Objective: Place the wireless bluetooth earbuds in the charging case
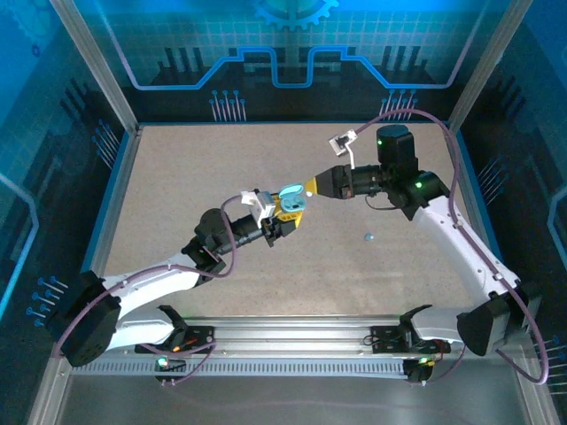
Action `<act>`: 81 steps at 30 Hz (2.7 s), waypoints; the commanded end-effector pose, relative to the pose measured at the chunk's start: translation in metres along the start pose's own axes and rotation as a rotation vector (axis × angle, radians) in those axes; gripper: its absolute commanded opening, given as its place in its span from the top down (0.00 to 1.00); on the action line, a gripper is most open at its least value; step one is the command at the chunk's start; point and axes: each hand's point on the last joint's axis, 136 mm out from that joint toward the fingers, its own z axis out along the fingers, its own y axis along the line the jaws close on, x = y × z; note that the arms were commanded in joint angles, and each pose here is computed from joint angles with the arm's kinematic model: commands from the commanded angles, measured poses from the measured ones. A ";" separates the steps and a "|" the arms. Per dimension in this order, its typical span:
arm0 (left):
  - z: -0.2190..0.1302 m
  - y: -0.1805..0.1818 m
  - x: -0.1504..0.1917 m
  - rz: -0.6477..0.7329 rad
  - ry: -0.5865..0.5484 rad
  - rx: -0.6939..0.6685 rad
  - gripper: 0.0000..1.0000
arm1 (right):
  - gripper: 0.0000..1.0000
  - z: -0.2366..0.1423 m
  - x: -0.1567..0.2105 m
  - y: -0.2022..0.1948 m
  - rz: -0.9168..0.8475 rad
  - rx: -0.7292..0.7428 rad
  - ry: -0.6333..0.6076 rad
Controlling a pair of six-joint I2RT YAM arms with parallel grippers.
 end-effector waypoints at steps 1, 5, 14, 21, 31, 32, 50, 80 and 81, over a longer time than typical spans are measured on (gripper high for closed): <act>0.000 -0.011 -0.017 0.049 -0.078 0.044 0.64 | 0.80 0.004 0.011 -0.004 -0.062 0.046 0.017; 0.001 -0.014 -0.021 0.046 -0.090 0.059 0.63 | 0.80 0.008 0.017 -0.011 -0.057 0.066 0.034; 0.002 -0.020 -0.023 0.041 -0.093 0.082 0.63 | 0.80 0.018 0.022 -0.016 -0.051 0.065 0.060; 0.003 -0.022 -0.027 0.039 -0.108 0.091 0.63 | 0.80 0.021 0.025 -0.026 -0.034 0.099 0.073; 0.002 -0.022 -0.031 0.043 -0.126 0.085 0.63 | 0.76 0.024 0.033 -0.040 0.021 0.139 0.118; 0.003 -0.022 -0.032 0.043 -0.127 0.086 0.63 | 0.75 0.024 0.033 -0.041 0.025 0.146 0.120; 0.001 -0.022 -0.032 0.040 -0.126 0.083 0.63 | 0.62 0.011 0.025 -0.041 0.009 0.254 0.088; 0.002 -0.022 -0.025 0.029 -0.104 0.080 0.64 | 0.59 -0.001 0.019 -0.008 -0.065 0.194 0.060; 0.002 -0.022 -0.025 0.029 -0.103 0.080 0.64 | 0.60 -0.001 0.019 -0.007 -0.068 0.192 0.060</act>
